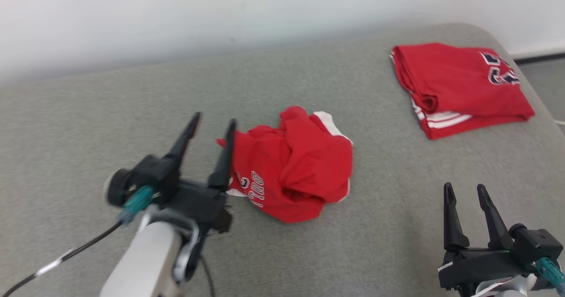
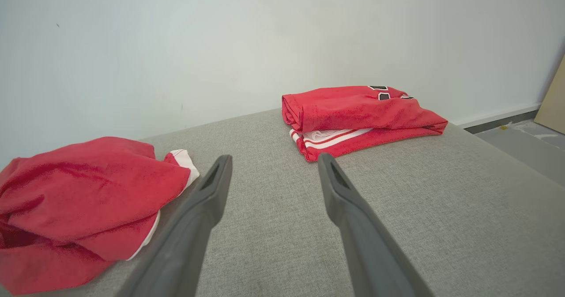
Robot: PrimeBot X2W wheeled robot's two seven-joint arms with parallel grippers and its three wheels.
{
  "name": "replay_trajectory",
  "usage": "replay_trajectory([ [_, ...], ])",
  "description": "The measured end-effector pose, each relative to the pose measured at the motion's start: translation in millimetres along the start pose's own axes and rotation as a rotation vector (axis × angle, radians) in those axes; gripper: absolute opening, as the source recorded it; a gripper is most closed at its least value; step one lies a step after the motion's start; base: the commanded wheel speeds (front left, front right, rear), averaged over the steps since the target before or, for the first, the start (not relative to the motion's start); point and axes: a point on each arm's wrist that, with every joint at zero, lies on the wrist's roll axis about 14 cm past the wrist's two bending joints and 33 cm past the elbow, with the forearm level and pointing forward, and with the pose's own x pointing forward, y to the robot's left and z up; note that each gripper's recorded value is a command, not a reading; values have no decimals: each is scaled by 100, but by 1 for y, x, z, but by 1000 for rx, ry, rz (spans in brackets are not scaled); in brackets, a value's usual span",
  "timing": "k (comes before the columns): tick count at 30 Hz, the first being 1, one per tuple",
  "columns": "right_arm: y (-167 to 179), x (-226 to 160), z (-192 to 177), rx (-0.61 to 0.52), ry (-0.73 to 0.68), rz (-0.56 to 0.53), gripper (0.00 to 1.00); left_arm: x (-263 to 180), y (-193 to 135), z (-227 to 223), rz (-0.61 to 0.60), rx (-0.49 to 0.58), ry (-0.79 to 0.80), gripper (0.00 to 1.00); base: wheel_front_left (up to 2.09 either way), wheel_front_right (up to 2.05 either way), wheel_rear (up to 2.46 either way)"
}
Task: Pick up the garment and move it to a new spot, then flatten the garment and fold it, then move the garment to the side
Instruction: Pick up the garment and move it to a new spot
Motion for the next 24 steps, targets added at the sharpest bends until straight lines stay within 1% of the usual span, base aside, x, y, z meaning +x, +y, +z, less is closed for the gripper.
replay_trajectory([
  [2, 7, 2, 3, 0, -9, 24, 100, -15, 19, 14, 62, 23, -38, 100, 0, 0, 0],
  [6, 19, 2, 5, -2, -11, 66, 100, -54, 51, 26, 177, 58, -61, 100, 0, 0, 0],
  [11, 34, 1, 12, 0, -23, 116, 100, -104, 79, 32, 289, 109, -55, 100, 0, 0, 0],
  [12, 41, 1, 15, 2, -31, 135, 100, -122, 84, 35, 326, 113, -60, 100, 0, 0, 0],
  [18, 58, -2, 21, 9, -46, 186, 100, -166, 89, 40, 411, 124, -72, 100, 0, 0, 0],
  [20, 62, -4, 19, 10, -38, 197, 100, -176, 89, 39, 427, 131, -71, 100, 0, 0, 0],
  [24, 69, -4, 21, 15, -44, 216, 100, -193, 88, 34, 458, 112, -63, 100, 0, 0, 0],
])
